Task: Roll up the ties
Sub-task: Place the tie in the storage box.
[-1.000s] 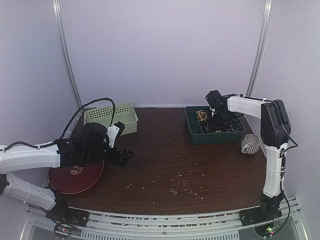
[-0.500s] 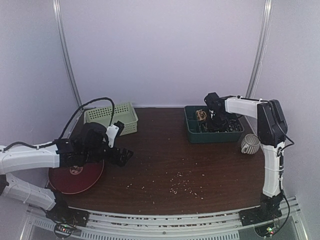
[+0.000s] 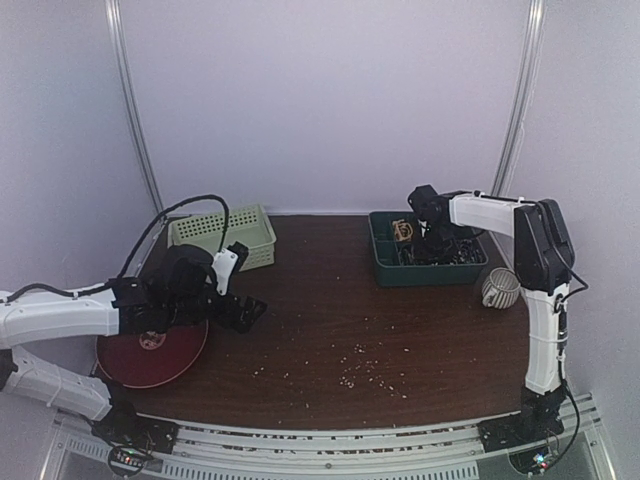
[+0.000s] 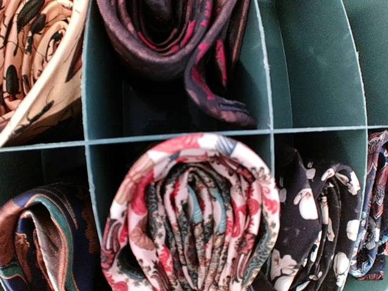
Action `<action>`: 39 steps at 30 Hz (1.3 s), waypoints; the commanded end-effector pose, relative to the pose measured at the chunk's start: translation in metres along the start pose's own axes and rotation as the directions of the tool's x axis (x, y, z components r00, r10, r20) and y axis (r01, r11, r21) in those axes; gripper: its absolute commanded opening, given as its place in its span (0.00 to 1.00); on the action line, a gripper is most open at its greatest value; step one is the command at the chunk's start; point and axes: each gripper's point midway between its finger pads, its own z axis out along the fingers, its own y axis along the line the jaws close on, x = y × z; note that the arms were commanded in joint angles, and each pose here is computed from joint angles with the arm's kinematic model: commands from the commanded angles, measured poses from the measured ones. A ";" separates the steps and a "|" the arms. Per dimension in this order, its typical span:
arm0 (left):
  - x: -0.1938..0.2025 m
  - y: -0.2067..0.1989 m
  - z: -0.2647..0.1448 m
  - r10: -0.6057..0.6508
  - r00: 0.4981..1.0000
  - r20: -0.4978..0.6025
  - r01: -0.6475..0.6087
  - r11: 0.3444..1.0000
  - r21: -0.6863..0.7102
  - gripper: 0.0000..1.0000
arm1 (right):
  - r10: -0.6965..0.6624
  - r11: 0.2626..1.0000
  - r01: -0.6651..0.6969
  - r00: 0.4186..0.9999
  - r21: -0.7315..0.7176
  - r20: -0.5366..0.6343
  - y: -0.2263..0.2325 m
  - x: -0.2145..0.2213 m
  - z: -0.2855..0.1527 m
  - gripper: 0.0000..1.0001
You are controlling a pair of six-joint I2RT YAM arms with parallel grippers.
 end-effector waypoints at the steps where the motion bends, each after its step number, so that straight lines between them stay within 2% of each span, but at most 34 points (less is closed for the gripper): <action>1: -0.005 0.003 -0.004 -0.005 1.000 0.026 0.005 1.000 -0.005 0.98 | -0.087 0.996 0.090 0.986 0.011 -0.141 0.003 0.046 0.008 0.31; 12: -0.006 0.005 -0.007 -0.008 0.999 0.034 0.008 1.000 -0.010 0.98 | -0.072 0.997 0.070 0.997 -0.044 -0.038 0.013 0.015 -0.009 0.52; 22: -0.007 0.004 -0.005 -0.006 0.999 0.033 0.007 1.000 -0.009 0.98 | -0.062 0.998 0.061 0.998 -0.019 -0.033 0.007 0.013 -0.015 0.50; 39: -0.009 0.004 -0.005 -0.003 0.999 0.036 0.004 1.000 -0.009 0.98 | -0.049 0.998 0.049 0.999 -0.034 0.005 0.007 0.005 -0.026 0.54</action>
